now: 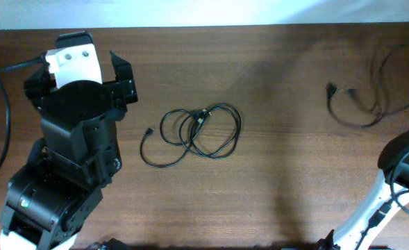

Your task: Untangle cables

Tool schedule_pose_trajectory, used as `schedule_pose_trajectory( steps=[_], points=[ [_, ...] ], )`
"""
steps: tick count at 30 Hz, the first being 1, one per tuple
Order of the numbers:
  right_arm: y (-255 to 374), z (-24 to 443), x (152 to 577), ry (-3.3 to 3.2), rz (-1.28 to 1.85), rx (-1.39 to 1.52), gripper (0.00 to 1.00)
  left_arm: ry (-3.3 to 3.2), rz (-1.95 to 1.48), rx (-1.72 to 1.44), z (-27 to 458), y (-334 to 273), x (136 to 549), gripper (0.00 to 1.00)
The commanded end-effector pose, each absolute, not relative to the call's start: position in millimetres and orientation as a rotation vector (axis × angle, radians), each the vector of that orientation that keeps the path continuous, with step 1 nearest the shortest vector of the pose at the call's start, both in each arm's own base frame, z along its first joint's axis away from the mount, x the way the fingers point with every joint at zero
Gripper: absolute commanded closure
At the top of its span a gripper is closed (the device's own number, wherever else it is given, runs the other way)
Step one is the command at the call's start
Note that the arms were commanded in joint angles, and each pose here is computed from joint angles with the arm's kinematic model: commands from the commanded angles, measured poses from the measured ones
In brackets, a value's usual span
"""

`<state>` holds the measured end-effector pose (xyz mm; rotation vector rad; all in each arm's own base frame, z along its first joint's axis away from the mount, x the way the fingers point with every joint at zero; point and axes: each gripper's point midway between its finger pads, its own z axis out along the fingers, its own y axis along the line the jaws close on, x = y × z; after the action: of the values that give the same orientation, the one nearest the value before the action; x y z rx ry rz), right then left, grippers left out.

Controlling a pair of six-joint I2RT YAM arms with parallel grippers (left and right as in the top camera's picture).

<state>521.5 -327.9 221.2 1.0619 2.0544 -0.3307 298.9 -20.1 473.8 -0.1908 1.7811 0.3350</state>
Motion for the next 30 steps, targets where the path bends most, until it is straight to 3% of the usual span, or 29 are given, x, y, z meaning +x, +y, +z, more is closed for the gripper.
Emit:
schedule_pose_trajectory(
  steps=[1,10,19,22,23,24,25,26,30],
  points=[
    [-330,259,545,1.965,-0.325,0.903,0.96,1.766,0.346,-0.224,477,-13,295,0.01],
    [-336,229,596,1.868,-0.342,0.814,0.96,1.800,0.369,-0.203,469,-13,294,0.01],
    [-337,69,598,2.131,-0.339,0.890,0.96,1.806,0.375,-0.199,464,-20,307,0.01],
    [-333,37,590,2.205,-0.342,0.905,0.96,1.807,0.375,-0.198,463,-23,312,0.02],
    [-332,34,588,2.217,-0.342,0.908,0.92,1.812,0.378,-0.196,461,-24,314,0.01],
    [-332,33,587,2.223,-0.342,0.910,0.66,1.816,0.381,-0.193,460,-25,315,0.01],
    [-332,33,587,2.225,-0.341,0.910,0.06,1.819,0.384,-0.191,459,-25,316,0.01],
    [-332,36,587,2.224,-0.342,0.910,0.01,1.822,0.386,-0.189,458,-26,317,0.01],
    [-333,81,589,2.202,-0.351,0.882,0.01,1.831,0.393,-0.184,455,-28,321,0.01]
  ],
)
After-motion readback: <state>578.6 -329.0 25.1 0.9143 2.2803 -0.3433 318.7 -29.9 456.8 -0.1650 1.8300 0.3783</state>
